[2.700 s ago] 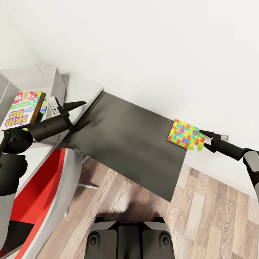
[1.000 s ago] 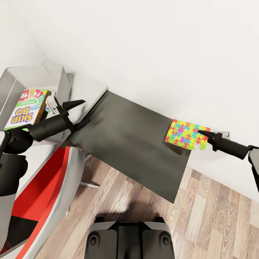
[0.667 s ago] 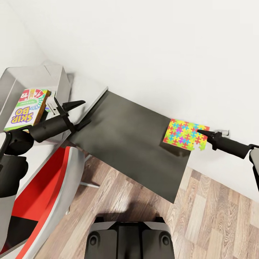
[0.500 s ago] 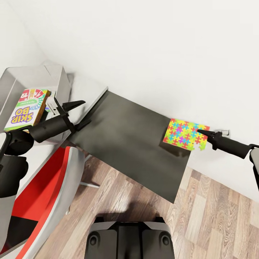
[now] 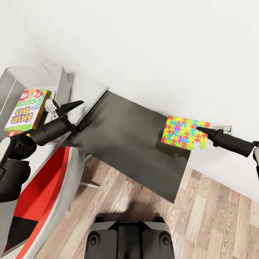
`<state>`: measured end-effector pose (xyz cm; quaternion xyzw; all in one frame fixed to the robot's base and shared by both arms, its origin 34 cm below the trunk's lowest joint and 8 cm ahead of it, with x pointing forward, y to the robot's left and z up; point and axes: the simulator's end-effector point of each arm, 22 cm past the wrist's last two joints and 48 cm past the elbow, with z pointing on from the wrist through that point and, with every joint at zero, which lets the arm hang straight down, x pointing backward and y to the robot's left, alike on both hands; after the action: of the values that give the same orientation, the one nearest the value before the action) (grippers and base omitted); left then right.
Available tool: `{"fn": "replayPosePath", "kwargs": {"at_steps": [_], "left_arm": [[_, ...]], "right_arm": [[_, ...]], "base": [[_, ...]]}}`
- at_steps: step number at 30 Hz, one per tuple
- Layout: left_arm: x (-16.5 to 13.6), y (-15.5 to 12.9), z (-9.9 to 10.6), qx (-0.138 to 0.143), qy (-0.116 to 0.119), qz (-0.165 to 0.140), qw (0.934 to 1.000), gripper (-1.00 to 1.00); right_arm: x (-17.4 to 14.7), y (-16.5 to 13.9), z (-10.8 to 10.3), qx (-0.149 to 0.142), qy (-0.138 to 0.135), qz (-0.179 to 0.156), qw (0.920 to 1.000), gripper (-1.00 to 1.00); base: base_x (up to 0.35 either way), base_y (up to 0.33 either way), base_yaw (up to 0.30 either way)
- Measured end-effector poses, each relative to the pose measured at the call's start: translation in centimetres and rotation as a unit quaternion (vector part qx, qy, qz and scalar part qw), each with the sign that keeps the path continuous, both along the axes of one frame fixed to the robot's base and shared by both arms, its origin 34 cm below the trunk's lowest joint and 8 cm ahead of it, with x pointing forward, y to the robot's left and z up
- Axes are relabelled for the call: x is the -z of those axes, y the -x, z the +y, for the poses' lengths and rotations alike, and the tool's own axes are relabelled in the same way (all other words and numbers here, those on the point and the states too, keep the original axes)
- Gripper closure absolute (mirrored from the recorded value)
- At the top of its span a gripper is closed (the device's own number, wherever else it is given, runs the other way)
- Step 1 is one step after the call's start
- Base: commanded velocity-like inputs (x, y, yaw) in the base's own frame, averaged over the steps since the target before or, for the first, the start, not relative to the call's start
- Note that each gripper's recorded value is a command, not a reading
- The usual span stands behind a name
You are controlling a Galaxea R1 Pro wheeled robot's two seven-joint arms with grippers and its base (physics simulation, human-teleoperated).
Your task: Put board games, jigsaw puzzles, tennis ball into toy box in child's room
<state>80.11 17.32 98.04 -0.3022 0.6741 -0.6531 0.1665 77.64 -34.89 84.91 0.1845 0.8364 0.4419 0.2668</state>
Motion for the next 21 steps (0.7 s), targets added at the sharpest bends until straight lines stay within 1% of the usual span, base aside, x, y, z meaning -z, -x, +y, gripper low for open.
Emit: {"fn": "replayPosePath", "kwargs": {"at_steps": [6, 10, 21], "left_arm": [[-0.1, 0.2, -0.2, 0.002, 0.006, -0.002, 1.0000, -1.00], [0.2, 0.8, -1.3, 0.017, 0.007, 0.002, 0.9998, -1.00], [-0.3, 1.4, -2.1, 0.031, 0.007, -0.002, 0.9995, -1.00]], "right_arm": [[-0.9, 0.5, 1.1, -0.015, 0.007, -0.014, 0.9998, 1.00], [-1.3, 0.7, 1.6, -0.022, 0.008, -0.020, 0.9995, 1.00], [-1.9, 1.1, 1.9, -0.025, 0.010, -0.025, 0.9993, 1.00]], "base": [[0.000, 0.000, 0.000], [0.000, 0.000, 0.000], [0.000, 0.000, 0.000]]}}
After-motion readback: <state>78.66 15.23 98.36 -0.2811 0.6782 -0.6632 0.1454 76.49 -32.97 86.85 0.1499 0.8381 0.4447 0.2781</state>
